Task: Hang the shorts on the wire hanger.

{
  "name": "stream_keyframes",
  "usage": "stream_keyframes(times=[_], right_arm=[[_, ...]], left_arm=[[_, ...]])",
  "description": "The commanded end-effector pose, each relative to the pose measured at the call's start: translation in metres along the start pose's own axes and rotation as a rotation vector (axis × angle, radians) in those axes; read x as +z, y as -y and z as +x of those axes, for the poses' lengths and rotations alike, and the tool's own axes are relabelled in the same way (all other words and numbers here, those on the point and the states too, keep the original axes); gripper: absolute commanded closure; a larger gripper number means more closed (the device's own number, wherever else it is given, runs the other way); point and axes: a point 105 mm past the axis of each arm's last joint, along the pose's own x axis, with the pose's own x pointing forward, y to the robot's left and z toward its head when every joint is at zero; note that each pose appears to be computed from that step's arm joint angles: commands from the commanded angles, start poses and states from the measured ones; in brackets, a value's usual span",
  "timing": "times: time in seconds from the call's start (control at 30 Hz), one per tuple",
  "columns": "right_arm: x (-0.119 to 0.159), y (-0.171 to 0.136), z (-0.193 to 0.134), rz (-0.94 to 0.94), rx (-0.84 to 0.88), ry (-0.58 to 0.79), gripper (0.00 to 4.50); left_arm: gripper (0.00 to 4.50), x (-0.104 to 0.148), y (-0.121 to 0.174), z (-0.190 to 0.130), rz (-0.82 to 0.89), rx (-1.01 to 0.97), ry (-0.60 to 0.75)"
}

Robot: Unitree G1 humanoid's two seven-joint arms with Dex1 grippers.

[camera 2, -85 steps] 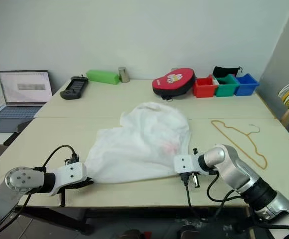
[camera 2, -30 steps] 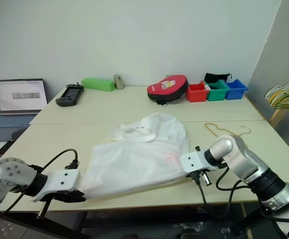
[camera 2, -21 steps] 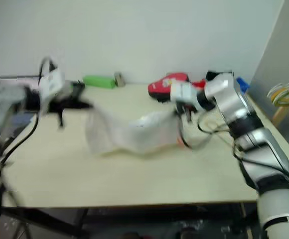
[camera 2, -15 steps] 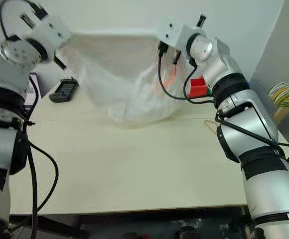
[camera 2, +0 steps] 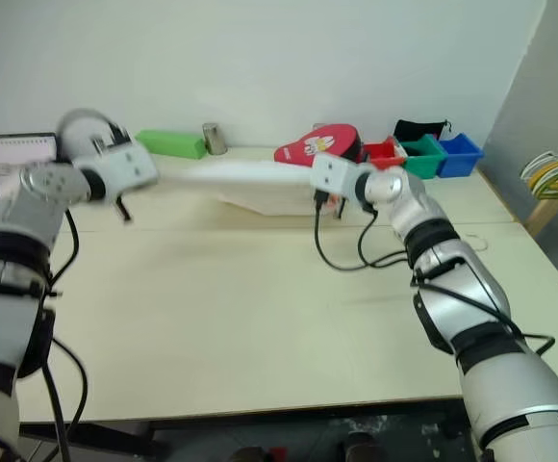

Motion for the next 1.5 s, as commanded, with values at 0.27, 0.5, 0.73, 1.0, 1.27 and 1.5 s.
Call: stream_keyframes(times=[0.27,0.5,0.73,1.0,1.27,1.5], right_arm=[[0.003,-0.091,-0.059,-0.048,0.500,-0.001,4.50],[0.010,-0.129,-0.086,0.007,0.653,0.016,4.50],[0.010,-0.161,-0.083,0.112,0.620,-0.010,4.50],[0.005,-0.190,-0.091,0.124,0.656,-0.040,4.50],[-0.010,-0.209,-0.101,0.058,0.702,-0.085,4.50],[0.004,-0.211,-0.102,0.116,0.722,-0.042,3.95]], left_arm=[[4.49,0.011,0.075,-0.033,-0.013,-0.315,0.022],[4.49,0.036,0.142,-0.048,0.003,-0.556,0.102],[4.49,0.026,0.176,-0.044,0.003,-0.602,0.067],[4.49,0.011,0.194,-0.044,0.042,-0.647,0.029],[4.49,-0.005,0.190,-0.040,0.062,-0.623,0.004],[4.05,-0.004,0.195,-0.036,0.068,-0.640,0.031]])
